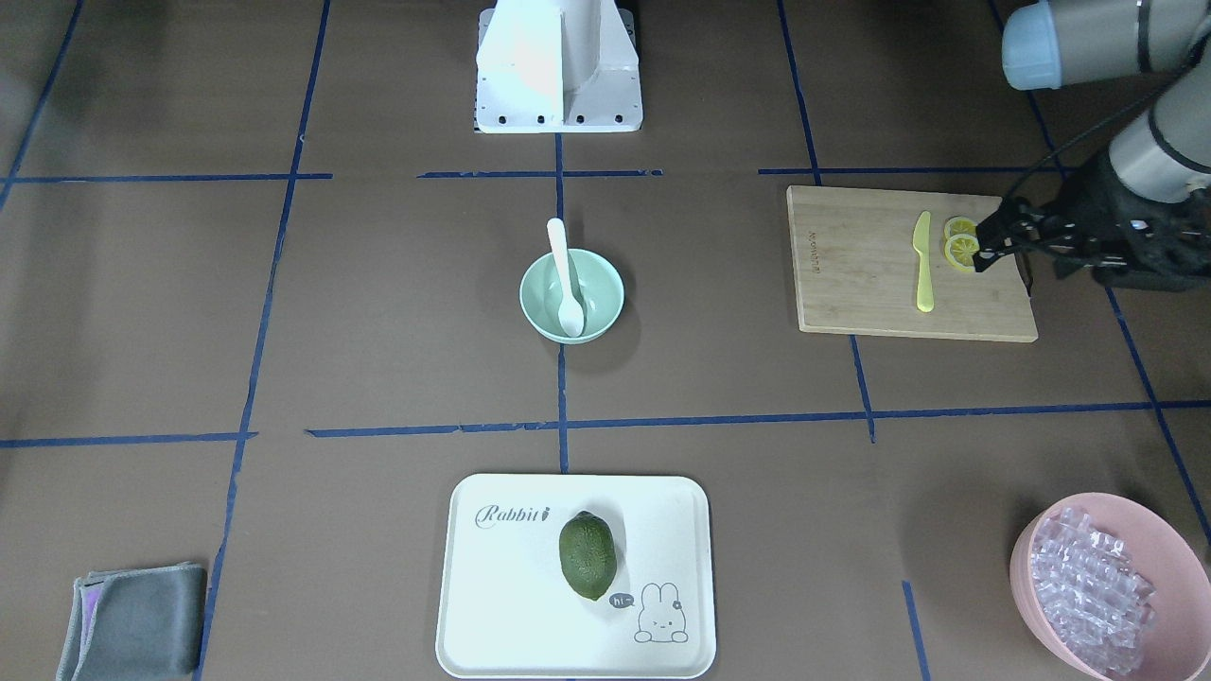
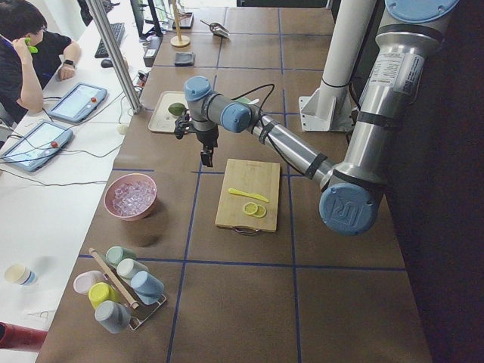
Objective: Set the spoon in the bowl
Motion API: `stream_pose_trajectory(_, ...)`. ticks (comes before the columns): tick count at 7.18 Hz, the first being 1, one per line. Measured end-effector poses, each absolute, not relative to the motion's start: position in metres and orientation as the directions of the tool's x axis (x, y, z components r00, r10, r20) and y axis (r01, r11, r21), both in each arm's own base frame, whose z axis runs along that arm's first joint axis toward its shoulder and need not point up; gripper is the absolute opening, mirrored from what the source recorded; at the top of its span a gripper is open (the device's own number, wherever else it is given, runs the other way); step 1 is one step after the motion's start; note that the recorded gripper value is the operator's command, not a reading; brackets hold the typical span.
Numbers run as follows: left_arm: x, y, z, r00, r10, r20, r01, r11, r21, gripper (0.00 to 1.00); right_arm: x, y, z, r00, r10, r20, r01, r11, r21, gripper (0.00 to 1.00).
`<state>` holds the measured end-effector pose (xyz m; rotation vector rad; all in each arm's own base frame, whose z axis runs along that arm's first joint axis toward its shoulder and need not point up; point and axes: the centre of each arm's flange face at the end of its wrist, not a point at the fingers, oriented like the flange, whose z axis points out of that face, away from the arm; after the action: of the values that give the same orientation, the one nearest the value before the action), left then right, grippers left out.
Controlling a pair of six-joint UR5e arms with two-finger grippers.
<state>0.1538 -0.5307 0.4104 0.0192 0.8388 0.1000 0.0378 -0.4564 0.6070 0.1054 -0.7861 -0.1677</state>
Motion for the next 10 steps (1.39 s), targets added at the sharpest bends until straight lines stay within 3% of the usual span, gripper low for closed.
stream_pose_trajectory(3, 0.078, -0.540, 0.493, 0.678, 0.137, -0.722, -0.122, 0.990, 0.074, 1.00, 0.042, -0.461, 0.637, 0.695, -0.194, 0.692, 0.097, 0.980, 0.176, 1.00)
stream_pose_trajectory(6, -0.019, -0.550, 0.599, 0.678, 0.140, -0.722, -0.137, 0.989, 0.064, 1.00, 0.042, -0.468, 0.624, 0.692, -0.130, 0.710, 0.035, 0.989, 0.147, 1.00)
stream_pose_trajectory(8, -0.056, -0.538, 0.657, 0.672, 0.133, -0.729, -0.153, 0.987, 0.040, 1.00, 0.038, -0.467, 0.616, 0.659, -0.096, 0.746, 0.009, 0.993, 0.120, 1.00)
stream_pose_trajectory(10, -0.073, -0.511, 0.674, 0.675, 0.107, -0.730, -0.129, 0.991, 0.027, 1.00, 0.038, -0.467, 0.616, 0.648, -0.090, 0.756, 0.006, 0.994, 0.113, 1.00)
